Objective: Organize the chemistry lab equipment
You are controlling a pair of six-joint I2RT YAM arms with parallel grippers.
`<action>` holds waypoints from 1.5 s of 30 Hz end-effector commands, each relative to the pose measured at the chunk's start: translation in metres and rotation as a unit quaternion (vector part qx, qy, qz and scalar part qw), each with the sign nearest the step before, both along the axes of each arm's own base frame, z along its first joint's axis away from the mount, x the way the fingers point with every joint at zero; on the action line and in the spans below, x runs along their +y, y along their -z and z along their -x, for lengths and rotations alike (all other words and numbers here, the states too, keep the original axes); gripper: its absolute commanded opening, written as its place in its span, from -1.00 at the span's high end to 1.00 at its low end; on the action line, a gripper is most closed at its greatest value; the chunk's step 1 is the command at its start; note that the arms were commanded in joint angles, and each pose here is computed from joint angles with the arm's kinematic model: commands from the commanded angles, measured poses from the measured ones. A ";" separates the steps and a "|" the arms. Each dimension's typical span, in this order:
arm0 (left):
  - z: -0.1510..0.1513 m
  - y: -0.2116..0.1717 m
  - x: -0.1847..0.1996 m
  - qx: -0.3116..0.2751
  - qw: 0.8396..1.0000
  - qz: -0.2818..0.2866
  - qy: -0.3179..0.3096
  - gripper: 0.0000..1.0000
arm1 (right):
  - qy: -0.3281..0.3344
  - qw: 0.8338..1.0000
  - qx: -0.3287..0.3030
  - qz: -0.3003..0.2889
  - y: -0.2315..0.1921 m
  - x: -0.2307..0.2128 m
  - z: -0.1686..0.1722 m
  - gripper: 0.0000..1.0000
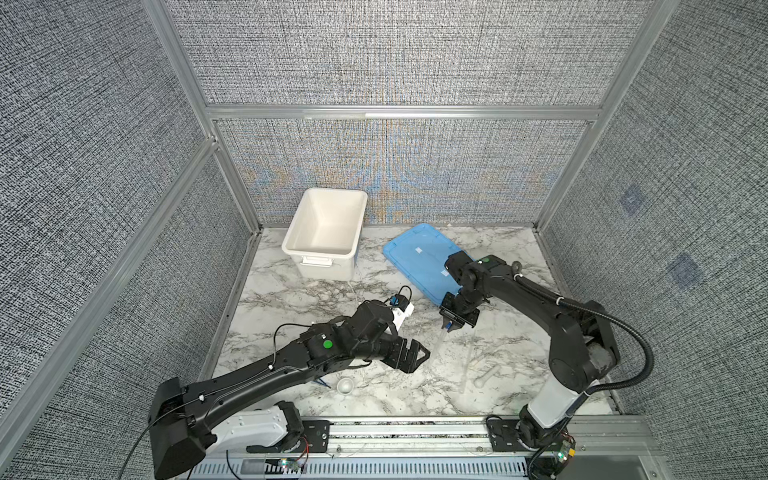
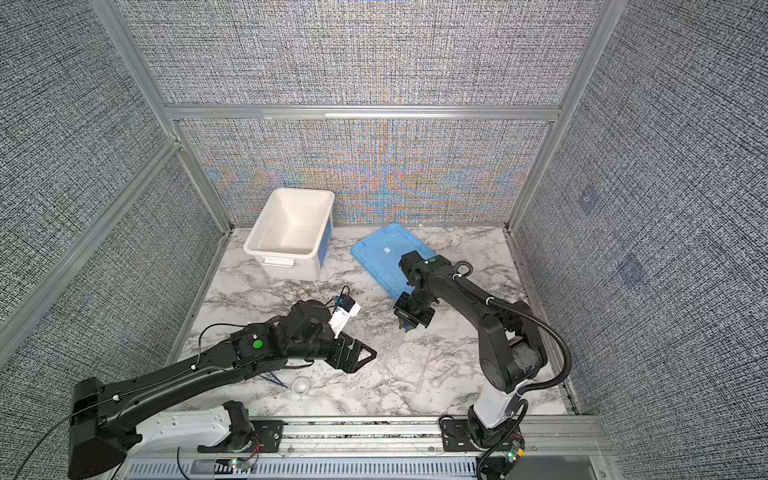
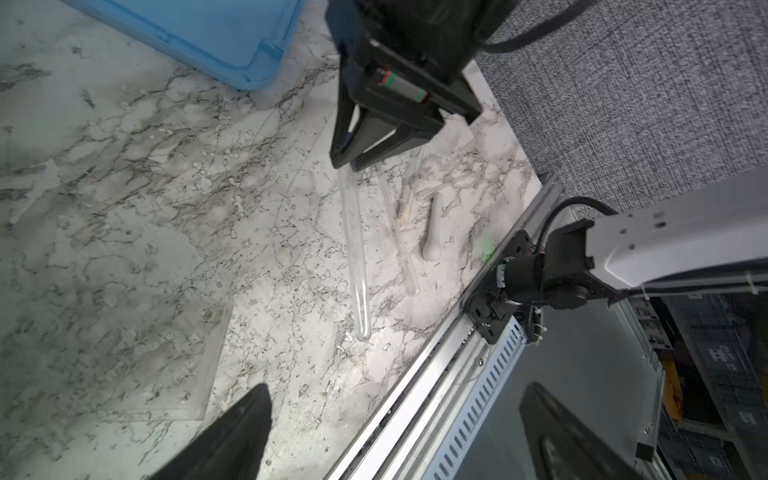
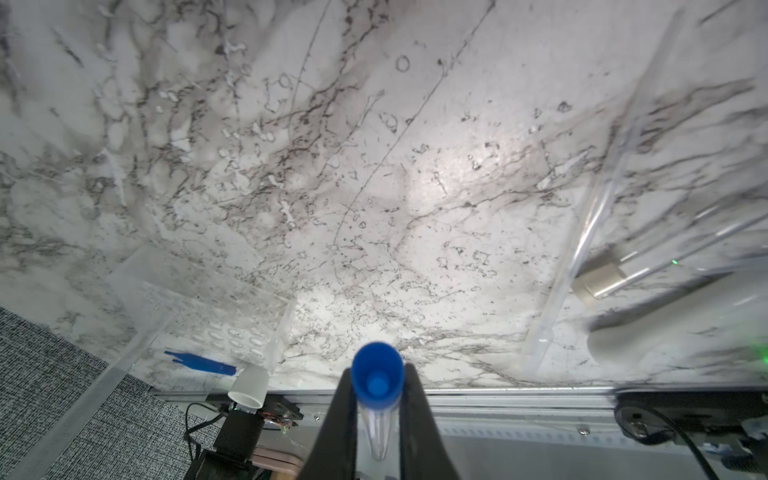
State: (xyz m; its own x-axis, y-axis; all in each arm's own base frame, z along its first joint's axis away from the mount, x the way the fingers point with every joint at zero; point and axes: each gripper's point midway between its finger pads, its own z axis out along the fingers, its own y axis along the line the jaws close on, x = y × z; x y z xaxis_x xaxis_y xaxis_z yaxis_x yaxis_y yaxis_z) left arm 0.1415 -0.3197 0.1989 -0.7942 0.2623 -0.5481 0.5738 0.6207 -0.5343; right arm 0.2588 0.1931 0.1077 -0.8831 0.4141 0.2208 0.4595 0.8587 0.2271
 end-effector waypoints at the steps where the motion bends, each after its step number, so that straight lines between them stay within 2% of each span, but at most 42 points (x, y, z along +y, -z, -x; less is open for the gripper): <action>1: -0.013 0.001 -0.009 0.003 0.999 0.024 -0.040 -0.91 | -0.008 1.000 -0.002 0.002 -0.013 -0.004 0.006 0.72; 12: -0.016 0.035 -0.049 0.067 0.996 0.050 -0.035 -0.90 | 0.015 0.998 -0.040 -0.038 -0.050 0.003 0.007 0.71; 18: -0.016 0.034 -0.068 0.090 0.993 0.069 -0.022 -0.88 | 0.017 0.998 -0.045 -0.041 -0.054 0.005 0.010 0.71; 22: -0.014 0.040 -0.080 0.120 0.988 0.095 -0.022 -0.74 | 0.016 0.998 -0.044 -0.044 -0.054 0.007 0.011 0.71; 31: -0.018 0.052 -0.085 0.138 0.986 0.088 -0.035 -0.53 | 0.018 0.997 -0.044 -0.055 -0.058 0.013 0.013 0.71; 35: -0.017 0.055 -0.084 0.145 0.985 0.084 -0.039 -0.27 | 0.020 0.997 -0.046 -0.055 -0.059 0.013 0.014 0.71; 40: -0.018 0.057 -0.084 0.150 0.984 0.081 -0.043 -0.15 | 0.023 0.997 -0.050 -0.051 -0.061 0.011 0.014 0.71; 45: -0.017 0.056 -0.086 0.155 0.984 0.083 -0.039 0.09 | 0.020 0.997 -0.050 -0.048 -0.061 0.010 0.015 0.71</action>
